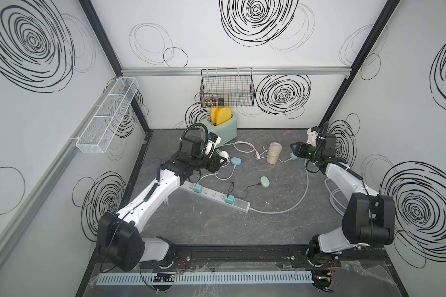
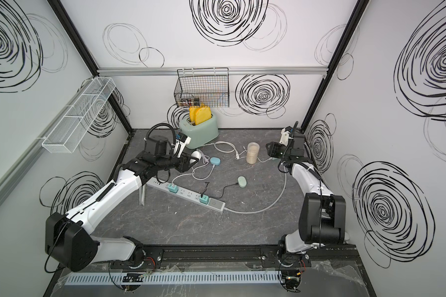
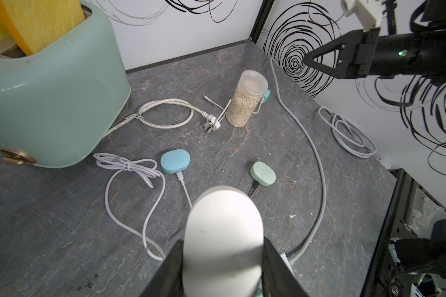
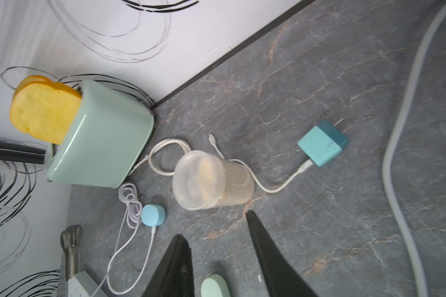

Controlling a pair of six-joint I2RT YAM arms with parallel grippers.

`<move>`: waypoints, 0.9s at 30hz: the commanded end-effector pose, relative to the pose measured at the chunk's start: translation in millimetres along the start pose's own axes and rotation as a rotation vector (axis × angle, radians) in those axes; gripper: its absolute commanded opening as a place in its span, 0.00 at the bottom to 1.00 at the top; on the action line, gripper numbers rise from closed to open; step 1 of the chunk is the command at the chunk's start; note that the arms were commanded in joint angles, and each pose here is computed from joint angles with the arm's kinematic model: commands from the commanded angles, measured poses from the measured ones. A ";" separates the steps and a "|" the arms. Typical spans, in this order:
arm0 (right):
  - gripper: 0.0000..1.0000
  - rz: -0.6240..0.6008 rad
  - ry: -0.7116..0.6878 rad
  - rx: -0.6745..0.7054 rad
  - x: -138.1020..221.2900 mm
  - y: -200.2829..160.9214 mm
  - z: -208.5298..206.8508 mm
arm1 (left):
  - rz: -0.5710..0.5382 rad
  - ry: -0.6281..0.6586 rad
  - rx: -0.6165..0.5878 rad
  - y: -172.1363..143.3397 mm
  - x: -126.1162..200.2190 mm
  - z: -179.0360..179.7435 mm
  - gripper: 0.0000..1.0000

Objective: Charge the bluetooth headset
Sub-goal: Pick up the plug from the center of the board.

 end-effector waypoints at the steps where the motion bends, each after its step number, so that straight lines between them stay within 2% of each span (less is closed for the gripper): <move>1: 0.43 0.086 -0.064 -0.215 -12.0 -2.4 -32.1 | -0.095 -0.052 -0.025 14.6 9.1 -9.7 0.32; 4: 0.50 0.167 -0.140 -0.275 -27.3 -15.6 -43.6 | -0.108 -0.079 -0.022 16.3 11.2 -13.6 0.32; 7: 0.51 0.170 -0.184 -0.323 -37.1 -29.9 -52.1 | -0.113 -0.087 -0.019 16.8 12.6 -14.8 0.32; 11: 0.47 0.187 -0.185 -0.406 -49.0 -40.3 -58.1 | -0.107 -0.085 -0.013 12.6 12.1 -14.5 0.32; 16: 0.47 0.189 -0.200 -0.456 -62.2 -45.1 -64.4 | -0.105 -0.093 -0.018 11.7 11.7 -18.3 0.32; 22: 0.47 0.185 -0.219 -0.483 -78.6 -46.9 -68.3 | -0.095 -0.094 -0.020 9.7 9.2 -20.2 0.32; 27: 0.43 0.179 -0.237 -0.497 -91.5 -47.7 -71.1 | -0.091 -0.092 -0.023 8.8 8.3 -20.8 0.32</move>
Point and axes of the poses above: each gripper's point midway between its finger pads, its own x axis back along the fingers, its own z axis along the line the jaws close on, y = z × x, the point moved 8 cm from there along x, back along the fingers, and after that the axes turned 6 degrees about -x, right-handed, at the moved point
